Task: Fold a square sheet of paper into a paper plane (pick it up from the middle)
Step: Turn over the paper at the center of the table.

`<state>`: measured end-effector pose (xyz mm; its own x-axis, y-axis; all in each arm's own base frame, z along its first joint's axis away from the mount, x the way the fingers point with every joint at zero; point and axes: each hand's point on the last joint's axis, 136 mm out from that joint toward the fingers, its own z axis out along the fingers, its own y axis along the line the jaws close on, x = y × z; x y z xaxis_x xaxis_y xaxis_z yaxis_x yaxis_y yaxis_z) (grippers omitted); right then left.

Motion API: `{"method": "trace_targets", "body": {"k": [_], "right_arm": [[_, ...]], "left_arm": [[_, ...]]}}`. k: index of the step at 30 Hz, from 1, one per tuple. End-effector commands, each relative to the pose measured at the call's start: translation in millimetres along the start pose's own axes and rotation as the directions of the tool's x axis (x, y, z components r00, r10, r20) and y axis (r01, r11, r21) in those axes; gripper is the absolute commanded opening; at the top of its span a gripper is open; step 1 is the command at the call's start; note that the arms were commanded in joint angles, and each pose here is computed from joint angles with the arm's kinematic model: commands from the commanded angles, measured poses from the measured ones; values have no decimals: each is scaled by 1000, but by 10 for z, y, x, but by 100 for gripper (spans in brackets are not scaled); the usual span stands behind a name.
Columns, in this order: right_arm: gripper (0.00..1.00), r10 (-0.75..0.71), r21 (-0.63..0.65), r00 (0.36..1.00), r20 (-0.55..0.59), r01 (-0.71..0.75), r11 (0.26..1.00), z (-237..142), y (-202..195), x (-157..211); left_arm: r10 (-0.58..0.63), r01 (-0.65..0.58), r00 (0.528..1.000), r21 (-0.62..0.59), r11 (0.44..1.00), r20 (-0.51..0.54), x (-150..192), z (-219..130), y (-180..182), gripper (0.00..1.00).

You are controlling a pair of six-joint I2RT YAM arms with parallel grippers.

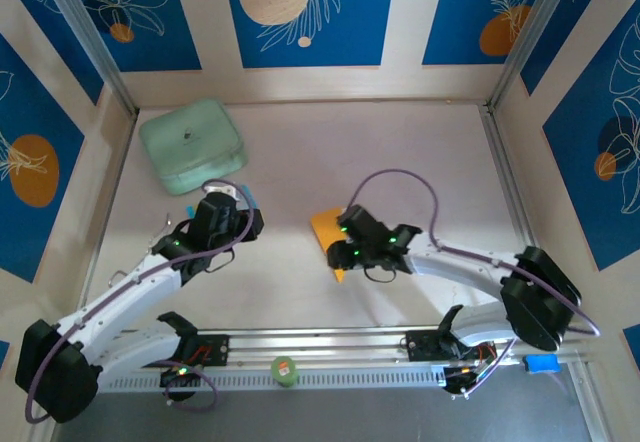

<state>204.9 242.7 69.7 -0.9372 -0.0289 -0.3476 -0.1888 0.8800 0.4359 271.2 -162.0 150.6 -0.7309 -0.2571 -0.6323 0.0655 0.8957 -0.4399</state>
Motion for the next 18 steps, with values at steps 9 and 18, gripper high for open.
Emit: {"method": "trace_targets", "body": {"k": [9,18], "right_arm": [[19,195,-296,975,-106,-218,930,63,104,-92],[15,173,-323,967,-188,-228,919,283,233,-136]], "left_arm": [[-57,78,989,153,985,-138,186,267,-306,31],[-67,91,986,159,983,-154,228,291,-313,31]]}}
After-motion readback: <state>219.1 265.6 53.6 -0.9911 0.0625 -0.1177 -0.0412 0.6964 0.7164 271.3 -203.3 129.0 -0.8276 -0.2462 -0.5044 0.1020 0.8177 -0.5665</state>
